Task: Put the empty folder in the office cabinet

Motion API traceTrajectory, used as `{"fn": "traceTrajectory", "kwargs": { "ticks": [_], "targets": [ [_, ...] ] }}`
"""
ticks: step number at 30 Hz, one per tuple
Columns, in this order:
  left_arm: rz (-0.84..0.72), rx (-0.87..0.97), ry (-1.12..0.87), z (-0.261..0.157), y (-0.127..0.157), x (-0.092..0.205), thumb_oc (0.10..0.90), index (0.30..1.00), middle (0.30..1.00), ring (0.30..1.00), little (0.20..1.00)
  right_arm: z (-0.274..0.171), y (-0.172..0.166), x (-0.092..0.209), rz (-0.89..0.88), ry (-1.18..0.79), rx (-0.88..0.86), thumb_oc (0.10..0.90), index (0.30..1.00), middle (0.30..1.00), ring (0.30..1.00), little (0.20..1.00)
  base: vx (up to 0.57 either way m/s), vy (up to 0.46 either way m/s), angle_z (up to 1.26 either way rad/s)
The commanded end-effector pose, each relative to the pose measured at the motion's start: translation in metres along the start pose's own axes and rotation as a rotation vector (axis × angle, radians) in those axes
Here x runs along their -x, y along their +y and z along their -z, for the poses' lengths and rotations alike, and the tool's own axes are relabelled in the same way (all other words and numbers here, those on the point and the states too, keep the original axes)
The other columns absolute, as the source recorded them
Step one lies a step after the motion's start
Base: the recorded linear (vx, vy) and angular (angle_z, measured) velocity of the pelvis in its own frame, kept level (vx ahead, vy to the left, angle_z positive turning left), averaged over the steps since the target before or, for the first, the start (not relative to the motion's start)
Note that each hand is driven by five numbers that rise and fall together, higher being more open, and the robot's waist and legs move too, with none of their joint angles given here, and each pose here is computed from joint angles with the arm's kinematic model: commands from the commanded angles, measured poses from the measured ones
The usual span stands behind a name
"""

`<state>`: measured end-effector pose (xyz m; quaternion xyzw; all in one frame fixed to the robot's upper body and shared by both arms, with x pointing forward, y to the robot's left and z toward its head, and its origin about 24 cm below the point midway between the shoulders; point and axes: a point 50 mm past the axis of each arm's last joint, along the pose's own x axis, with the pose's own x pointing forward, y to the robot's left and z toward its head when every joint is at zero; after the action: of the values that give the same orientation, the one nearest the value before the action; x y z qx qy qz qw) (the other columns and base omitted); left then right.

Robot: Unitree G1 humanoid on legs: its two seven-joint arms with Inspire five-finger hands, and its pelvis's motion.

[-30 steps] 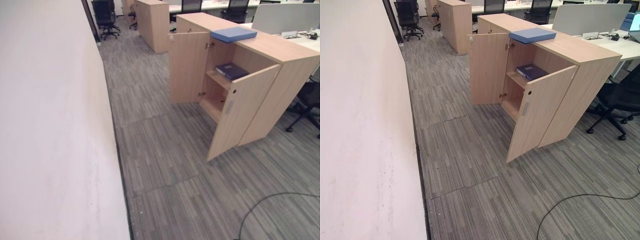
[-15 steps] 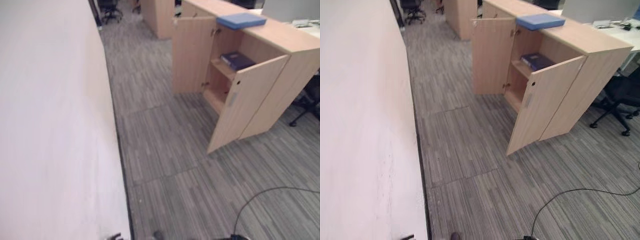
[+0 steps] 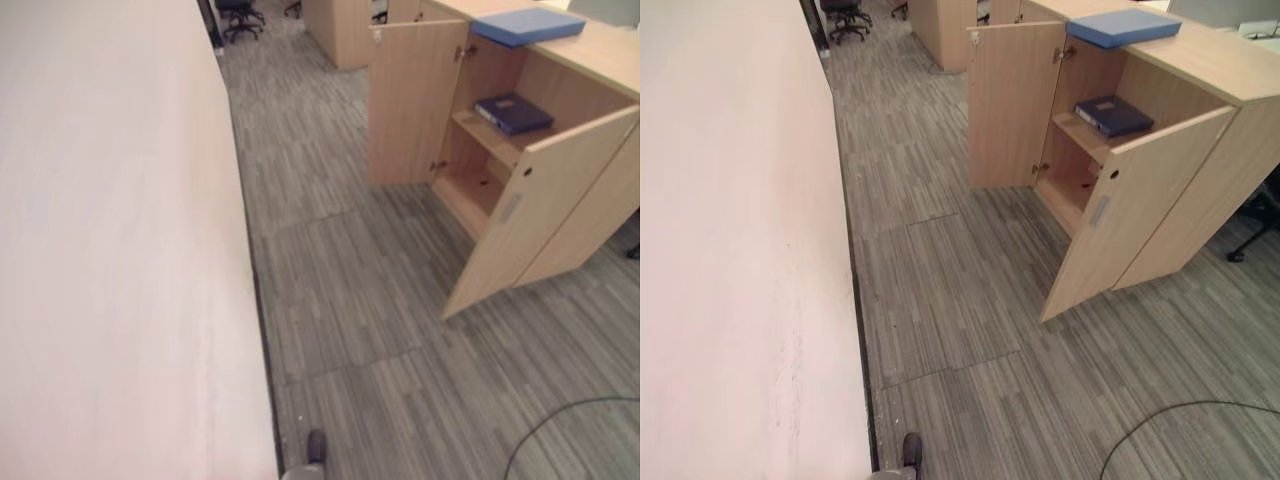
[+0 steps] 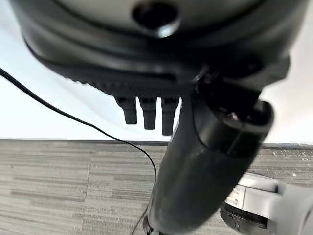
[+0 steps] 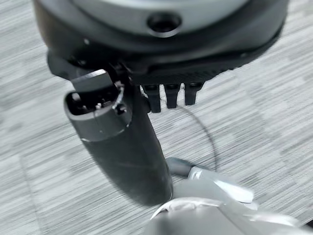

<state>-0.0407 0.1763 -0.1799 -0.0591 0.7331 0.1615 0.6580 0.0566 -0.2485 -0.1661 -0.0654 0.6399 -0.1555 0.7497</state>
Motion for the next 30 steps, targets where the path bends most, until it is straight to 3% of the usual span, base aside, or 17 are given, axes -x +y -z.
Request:
{"fn": "traceTrajectory", "kwargs": {
  "ticks": [1,11,19,30],
  "targets": [
    [-0.17,-0.042,-0.231,-0.071,0.045,0.007,0.8,0.9,0.9,0.9,0.9,-0.028,0.005,0.001,-0.022,-0.084,0.021,0.8,0.9,0.9,0.9,0.9,0.24,0.335,0.18],
    [-0.162,-0.074,-0.25,-0.072,0.042,0.008,0.8,0.9,0.9,0.9,0.9,-0.087,0.02,0.01,-0.057,-0.272,-0.03,0.8,0.9,0.9,0.9,0.9,0.21,-0.005,0.13],
    [-0.167,-0.059,-0.195,-0.058,0.043,0.005,0.8,0.9,0.9,0.9,0.9,-0.062,0.014,0.005,-0.04,-0.191,-0.021,0.8,0.9,0.9,0.9,0.9,0.36,-0.19,0.56],
    [-0.153,-0.033,-0.283,-0.084,0.039,0.01,0.8,0.9,0.9,0.9,0.9,-0.037,-0.013,0.0,0.03,-0.105,-0.055,0.8,0.9,0.9,0.9,0.9,0.22,-0.236,0.18]
  ]
}}
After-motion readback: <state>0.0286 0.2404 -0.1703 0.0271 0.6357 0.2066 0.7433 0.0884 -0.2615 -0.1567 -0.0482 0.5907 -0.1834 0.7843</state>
